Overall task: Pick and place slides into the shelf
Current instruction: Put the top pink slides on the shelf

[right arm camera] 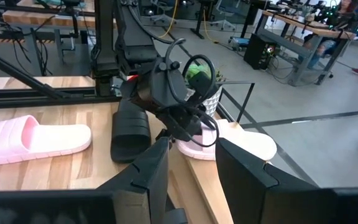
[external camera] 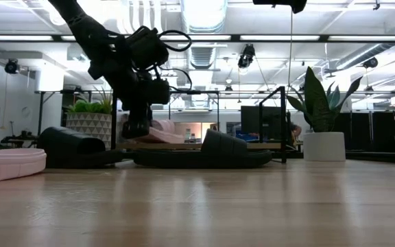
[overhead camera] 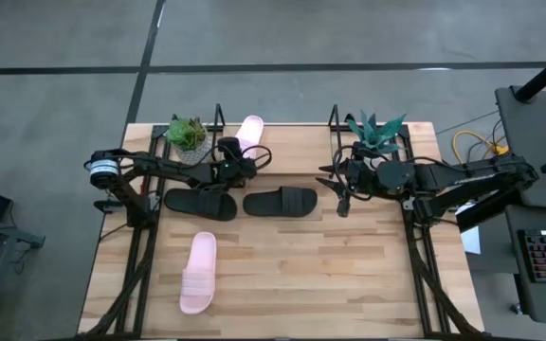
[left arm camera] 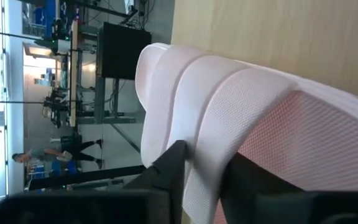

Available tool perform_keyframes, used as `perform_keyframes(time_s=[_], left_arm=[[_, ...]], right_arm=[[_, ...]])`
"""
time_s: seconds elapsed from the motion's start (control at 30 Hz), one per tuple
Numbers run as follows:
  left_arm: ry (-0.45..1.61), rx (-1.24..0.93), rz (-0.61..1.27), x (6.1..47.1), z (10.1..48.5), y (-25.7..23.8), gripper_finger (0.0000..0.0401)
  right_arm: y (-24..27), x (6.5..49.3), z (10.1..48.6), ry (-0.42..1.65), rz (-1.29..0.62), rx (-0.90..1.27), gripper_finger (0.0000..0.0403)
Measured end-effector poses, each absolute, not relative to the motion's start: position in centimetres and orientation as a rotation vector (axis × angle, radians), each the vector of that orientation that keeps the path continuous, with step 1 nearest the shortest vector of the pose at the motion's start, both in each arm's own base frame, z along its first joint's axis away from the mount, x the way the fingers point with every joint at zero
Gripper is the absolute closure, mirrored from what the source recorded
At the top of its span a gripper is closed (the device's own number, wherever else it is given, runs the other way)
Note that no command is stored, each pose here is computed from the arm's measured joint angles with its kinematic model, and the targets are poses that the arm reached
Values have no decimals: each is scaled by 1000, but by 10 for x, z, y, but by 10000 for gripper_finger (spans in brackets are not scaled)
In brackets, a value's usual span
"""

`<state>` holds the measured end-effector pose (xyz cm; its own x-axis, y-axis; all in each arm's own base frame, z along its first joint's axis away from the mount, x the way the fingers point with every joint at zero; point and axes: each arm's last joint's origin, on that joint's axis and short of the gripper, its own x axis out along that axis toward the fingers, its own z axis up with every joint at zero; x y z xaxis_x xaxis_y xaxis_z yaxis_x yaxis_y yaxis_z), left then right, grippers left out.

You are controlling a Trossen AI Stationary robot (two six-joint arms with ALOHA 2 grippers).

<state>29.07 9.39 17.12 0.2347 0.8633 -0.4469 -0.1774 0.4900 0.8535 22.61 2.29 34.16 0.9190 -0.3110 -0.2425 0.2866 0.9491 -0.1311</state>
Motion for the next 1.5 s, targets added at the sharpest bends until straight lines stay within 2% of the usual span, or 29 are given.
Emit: perform_keyframes(time_s=[0.17, 1.1, 1.5], left_arm=[[1099, 760, 832, 291, 171, 94, 395], [954, 711, 1183, 293, 179, 69, 400], [952, 696, 1240, 286, 172, 66, 400]], right_arm=[[23, 226, 342, 264, -308, -94, 280], [23, 226, 341, 273, -307, -99, 280], [23, 226, 338, 283, -306, -112, 280]])
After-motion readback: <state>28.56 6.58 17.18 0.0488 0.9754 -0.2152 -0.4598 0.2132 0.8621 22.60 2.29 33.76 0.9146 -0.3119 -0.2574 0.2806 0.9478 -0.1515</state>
